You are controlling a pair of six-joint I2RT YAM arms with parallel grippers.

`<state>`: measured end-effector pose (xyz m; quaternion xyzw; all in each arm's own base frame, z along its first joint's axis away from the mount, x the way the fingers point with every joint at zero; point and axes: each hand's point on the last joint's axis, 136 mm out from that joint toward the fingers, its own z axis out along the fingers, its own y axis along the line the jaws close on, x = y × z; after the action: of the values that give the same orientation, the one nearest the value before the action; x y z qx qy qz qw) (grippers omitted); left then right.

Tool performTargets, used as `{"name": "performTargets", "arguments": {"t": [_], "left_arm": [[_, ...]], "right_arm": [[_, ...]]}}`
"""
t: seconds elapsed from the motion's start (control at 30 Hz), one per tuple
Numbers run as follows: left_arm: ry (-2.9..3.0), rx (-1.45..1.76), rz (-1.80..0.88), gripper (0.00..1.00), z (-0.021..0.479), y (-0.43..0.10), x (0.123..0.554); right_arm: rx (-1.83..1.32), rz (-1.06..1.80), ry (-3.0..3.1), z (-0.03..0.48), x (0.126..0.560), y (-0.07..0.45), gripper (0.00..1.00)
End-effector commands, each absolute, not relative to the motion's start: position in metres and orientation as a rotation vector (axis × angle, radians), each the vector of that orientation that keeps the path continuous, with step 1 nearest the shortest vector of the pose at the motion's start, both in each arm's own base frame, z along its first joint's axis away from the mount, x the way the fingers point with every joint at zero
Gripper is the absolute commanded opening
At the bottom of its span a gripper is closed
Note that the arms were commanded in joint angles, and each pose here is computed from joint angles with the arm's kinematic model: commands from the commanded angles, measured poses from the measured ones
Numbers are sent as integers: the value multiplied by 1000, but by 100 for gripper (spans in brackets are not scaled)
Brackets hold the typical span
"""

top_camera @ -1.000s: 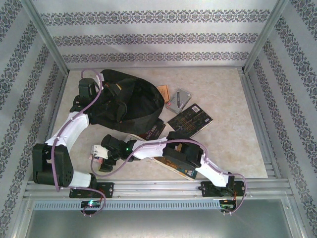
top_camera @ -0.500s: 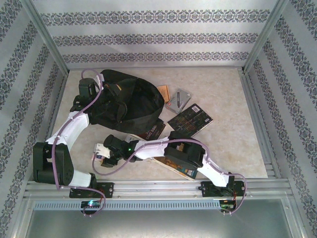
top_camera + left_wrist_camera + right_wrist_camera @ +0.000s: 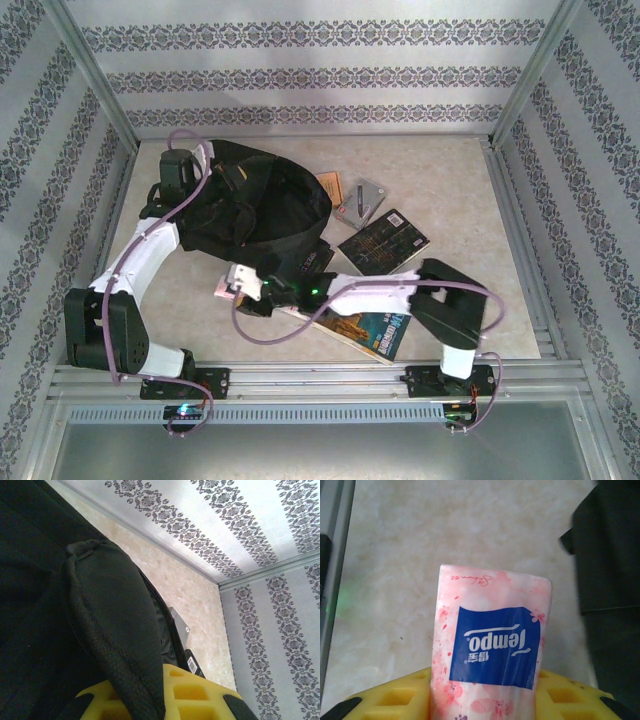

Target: Pack the student bag

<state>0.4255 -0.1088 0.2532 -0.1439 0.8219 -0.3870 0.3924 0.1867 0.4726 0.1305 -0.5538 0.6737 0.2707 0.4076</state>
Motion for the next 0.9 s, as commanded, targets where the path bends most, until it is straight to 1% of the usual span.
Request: {"name": "performTargets", "arguments": {"t": [0.0, 0.13, 0.27, 0.4, 0.57, 0.73, 0.87], "left_arm": [[2055, -252, -904, 0, 289, -110, 418], [2035, -220, -903, 0, 304, -110, 410], [2034, -209, -862, 0, 317, -106, 405], [2030, -176, -866, 0, 333, -108, 399], [2012, -123, -890, 0, 351, -113, 392], [2006, -68, -941, 0, 359, -127, 390], [1996, -22, -969, 0, 366, -139, 385]], "right_arm": [[-1286, 635, 1635, 170, 202, 447, 39], [-1168, 586, 1645, 197, 221, 411, 38], [-1001, 585, 1693, 221, 250, 376, 36], [-946, 525, 1770, 225, 278, 361, 35], [-925, 421, 1870, 220, 318, 352, 35], [-1087, 241, 1937, 194, 344, 363, 37], [-1175, 167, 1992, 175, 361, 376, 41]]}}
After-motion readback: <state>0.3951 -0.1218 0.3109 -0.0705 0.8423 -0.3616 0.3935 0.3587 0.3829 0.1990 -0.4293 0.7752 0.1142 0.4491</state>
